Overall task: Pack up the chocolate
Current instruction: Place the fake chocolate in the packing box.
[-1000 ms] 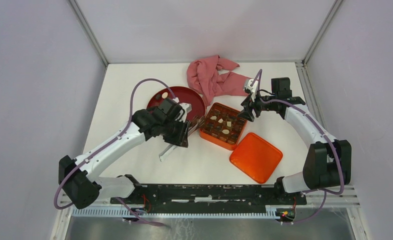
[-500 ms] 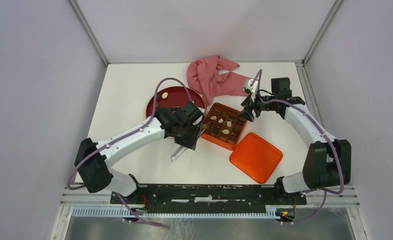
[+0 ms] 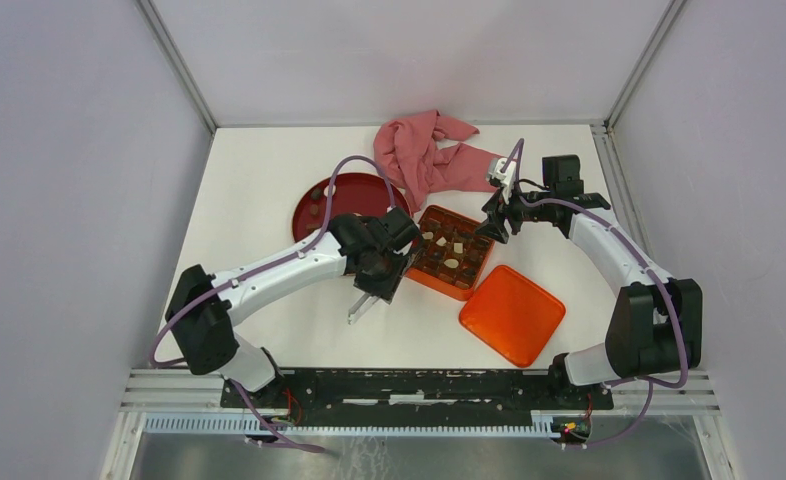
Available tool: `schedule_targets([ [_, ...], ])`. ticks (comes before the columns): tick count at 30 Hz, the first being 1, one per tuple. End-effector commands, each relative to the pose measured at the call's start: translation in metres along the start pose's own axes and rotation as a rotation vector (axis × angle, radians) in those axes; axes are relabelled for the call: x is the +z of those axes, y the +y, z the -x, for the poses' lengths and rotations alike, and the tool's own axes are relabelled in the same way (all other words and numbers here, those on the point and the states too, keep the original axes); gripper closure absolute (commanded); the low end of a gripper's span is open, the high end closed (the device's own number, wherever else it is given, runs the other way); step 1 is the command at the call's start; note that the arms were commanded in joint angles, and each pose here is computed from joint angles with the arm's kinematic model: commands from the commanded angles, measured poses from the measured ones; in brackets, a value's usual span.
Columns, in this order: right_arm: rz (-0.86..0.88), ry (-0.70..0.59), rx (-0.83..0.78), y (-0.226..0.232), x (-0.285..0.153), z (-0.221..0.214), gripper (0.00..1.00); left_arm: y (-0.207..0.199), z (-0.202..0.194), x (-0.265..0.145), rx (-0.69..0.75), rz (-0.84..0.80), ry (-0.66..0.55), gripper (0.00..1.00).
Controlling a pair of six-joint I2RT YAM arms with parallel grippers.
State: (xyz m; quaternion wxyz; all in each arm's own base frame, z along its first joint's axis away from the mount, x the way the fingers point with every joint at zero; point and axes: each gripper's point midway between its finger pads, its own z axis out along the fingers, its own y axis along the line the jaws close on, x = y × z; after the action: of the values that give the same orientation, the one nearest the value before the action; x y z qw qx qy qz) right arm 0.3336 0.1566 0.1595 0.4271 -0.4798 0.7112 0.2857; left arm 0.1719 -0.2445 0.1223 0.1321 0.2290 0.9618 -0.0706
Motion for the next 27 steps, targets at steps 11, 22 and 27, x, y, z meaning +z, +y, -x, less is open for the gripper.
schedule_targets([
  [11, 0.006, -0.008, -0.025, -0.0006, 0.0006, 0.0044, 0.33, 0.0013, 0.0122, -0.0096, -0.028, 0.037, -0.042, 0.61],
  [22, 0.008, -0.006, -0.023, -0.0004, 0.0010, 0.0034, 0.33, -0.0012, 0.0145, -0.0121, -0.024, 0.024, -0.050, 0.58],
  [27, 0.011, -0.006, -0.022, 0.0003, 0.0013, 0.0032, 0.33, -0.0021, 0.0160, -0.0131, -0.021, 0.020, -0.054, 0.56],
])
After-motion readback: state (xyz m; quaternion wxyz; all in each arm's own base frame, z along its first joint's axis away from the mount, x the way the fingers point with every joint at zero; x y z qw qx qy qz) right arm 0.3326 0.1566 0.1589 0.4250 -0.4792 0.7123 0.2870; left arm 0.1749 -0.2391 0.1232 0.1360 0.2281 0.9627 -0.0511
